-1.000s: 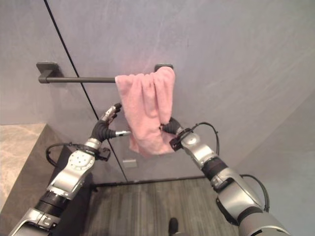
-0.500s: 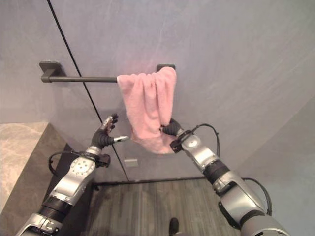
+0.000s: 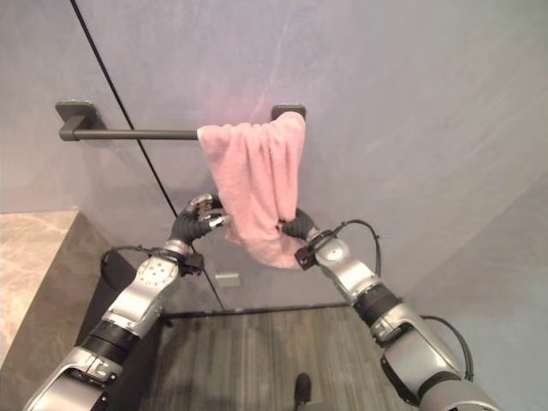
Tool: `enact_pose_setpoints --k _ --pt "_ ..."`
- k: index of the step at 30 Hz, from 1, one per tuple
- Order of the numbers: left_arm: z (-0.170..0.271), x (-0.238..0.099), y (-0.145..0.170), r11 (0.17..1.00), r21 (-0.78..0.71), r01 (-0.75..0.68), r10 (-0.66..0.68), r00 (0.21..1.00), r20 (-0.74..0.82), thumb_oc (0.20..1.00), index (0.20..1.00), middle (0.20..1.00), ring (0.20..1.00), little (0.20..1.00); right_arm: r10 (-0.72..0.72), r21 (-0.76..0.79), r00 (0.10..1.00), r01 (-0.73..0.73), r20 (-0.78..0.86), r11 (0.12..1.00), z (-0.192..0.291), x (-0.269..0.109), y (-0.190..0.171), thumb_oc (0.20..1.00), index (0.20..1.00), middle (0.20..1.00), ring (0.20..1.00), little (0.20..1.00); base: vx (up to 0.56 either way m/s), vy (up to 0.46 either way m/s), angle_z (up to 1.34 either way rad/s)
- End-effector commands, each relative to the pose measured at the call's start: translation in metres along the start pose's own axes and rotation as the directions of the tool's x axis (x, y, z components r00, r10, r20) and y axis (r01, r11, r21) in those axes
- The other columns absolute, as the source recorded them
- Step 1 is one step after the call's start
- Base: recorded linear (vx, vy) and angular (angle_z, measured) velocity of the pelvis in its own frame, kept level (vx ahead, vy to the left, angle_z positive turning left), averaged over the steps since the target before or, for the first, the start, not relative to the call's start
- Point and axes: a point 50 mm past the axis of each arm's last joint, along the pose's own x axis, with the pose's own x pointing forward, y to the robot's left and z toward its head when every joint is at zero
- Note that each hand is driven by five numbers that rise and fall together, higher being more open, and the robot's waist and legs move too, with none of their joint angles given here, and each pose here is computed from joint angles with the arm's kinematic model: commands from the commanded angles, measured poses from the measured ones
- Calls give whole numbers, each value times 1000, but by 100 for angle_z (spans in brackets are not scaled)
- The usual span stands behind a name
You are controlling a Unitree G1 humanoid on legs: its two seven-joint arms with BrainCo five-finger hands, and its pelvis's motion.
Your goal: Put brush and paste in cup on sink, flatten towel.
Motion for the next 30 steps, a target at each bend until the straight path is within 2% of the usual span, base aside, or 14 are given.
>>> enact_pose_setpoints --k 1,4,5,6,8,9,12,16,17,18,21,23,27,30 --pt "25 16 6 998 62 4 -9 996 91 1000 1000 1000 1000 1000 27 3 998 -27 51 1000 10 5 10 200 200 200 200 200 50 -3 -1" --pt "21 14 4 998 69 12 -17 997 74 1000 1000 1000 1000 1000 35 8 999 -35 40 999 6 4 15 200 200 200 200 200 55 3 0" --pt "21 15 4 997 70 12 -17 997 74 598 598 598 598 598 36 9 999 -37 40 999 6 4 15 200 200 200 200 200 0 0 0" --pt "21 15 3 998 66 12 -17 997 74 504 504 504 504 504 38 7 999 -39 36 999 5 4 17 200 200 200 200 200 0 0 0" --pt "21 14 1 998 55 14 -18 997 75 241 241 241 241 241 37 7 999 -38 33 999 5 5 17 200 200 200 200 200 0 0 0" --pt "20 14 2 999 51 13 -16 997 74 200 200 200 200 200 35 5 999 -35 27 999 3 5 17 200 200 200 200 200 0 0 0" --pt "22 5 9 998 61 -5 -1 995 98 266 266 266 266 266 12 31 1000 -12 3 999 -7 2 15 200 200 200 200 200 -2 -5 1" --pt "18 -6 15 999 24 -31 29 994 103 275 275 275 275 275 -11 83 1000 13 -20 996 -17 -3 15 200 200 200 200 200 -9 -12 16" --pt "18 -7 16 999 24 -32 29 994 102 266 266 266 266 266 -11 83 1000 12 -20 996 -17 -3 15 200 200 200 200 200 -22 -13 11" --pt "7 -14 14 999 -33 -36 38 997 62 200 200 200 200 200 -9 144 999 14 -34 990 -23 -5 19 200 200 200 200 200 -20 -7 8" --pt "-15 -27 14 998 -54 -43 41 999 -21 200 200 200 200 200 -4 159 999 10 -40 987 -28 -8 23 200 200 200 200 200 -23 -1 10" --pt "-16 -26 17 998 -21 -57 57 998 -23 200 200 200 200 200 -11 153 1000 14 -22 988 -24 -7 24 200 200 200 200 200 -8 2 3" --pt "10 -20 24 997 39 -68 64 995 78 200 200 200 200 200 -31 105 995 21 94 994 6 -5 15 200 200 200 200 200 0 0 0" --pt "54 -14 39 987 105 -120 90 962 257 200 200 200 200 200 -43 41 965 33 259 999 50 -5 6 200 200 200 200 200 -29 5 4"
